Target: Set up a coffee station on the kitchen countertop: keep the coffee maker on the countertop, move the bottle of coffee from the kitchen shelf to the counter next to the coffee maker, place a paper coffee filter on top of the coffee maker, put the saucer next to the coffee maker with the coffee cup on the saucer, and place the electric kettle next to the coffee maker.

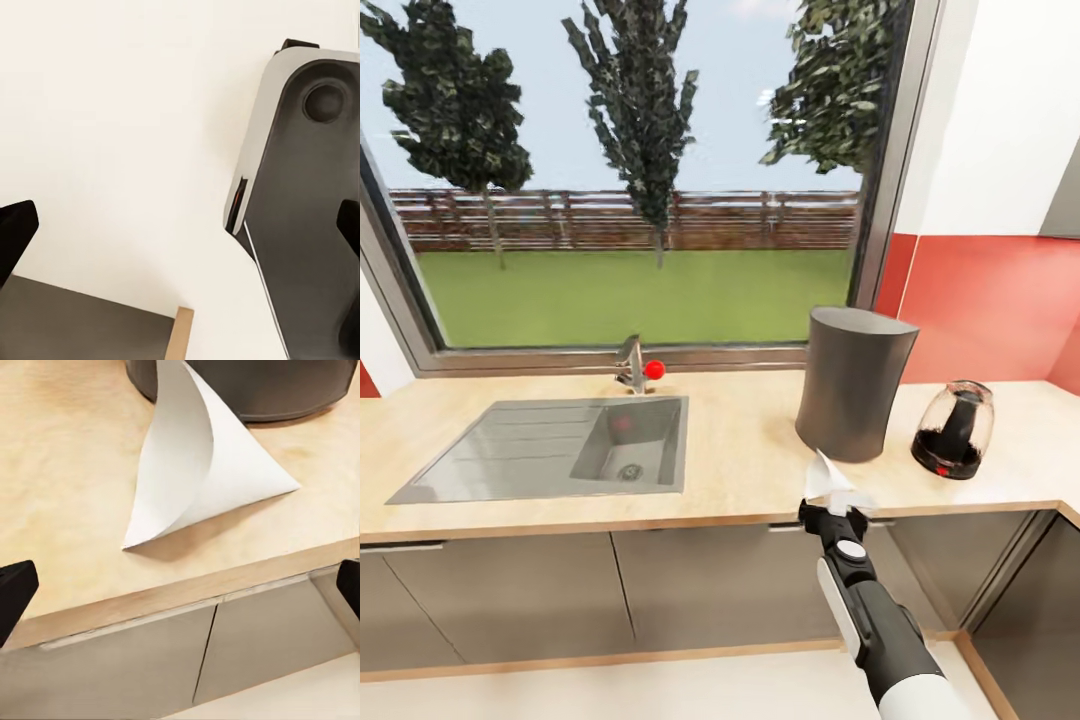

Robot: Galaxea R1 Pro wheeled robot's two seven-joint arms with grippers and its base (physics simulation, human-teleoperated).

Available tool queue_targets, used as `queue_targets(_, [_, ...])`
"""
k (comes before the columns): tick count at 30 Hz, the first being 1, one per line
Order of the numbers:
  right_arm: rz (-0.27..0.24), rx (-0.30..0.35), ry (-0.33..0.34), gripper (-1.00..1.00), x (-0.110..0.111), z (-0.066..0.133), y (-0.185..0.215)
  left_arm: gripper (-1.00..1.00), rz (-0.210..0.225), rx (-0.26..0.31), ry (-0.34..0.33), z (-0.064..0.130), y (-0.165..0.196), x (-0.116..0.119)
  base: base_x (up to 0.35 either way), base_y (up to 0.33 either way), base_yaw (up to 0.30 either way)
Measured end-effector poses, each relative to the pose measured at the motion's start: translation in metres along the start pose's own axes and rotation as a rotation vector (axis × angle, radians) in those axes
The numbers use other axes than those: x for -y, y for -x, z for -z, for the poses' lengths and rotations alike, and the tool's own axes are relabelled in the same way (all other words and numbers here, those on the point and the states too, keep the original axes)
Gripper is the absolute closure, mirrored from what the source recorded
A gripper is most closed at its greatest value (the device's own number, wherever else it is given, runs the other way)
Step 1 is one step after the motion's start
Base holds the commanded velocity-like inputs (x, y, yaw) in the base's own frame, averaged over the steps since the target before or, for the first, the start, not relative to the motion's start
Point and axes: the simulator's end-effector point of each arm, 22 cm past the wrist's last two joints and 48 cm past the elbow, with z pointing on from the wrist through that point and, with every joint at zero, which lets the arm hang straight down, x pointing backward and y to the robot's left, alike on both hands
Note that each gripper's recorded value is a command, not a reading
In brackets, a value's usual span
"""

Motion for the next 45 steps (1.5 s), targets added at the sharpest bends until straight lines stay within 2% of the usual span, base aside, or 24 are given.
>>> queue_targets(37, [0.004,-0.007,-0.009,-1.00,0.004,-0.002,-0.003,-1.00,-0.003,-0.008,0.000,0.000,-0.004,0.000,0.097,-0.015,0.000])
queue_targets(45, [0.012,-0.040,-0.010,-1.00,0.004,-0.004,-0.019,-1.00,-0.003,-0.015,0.002,0.000,-0.008,-0.001,0.007,-0.004,0.000])
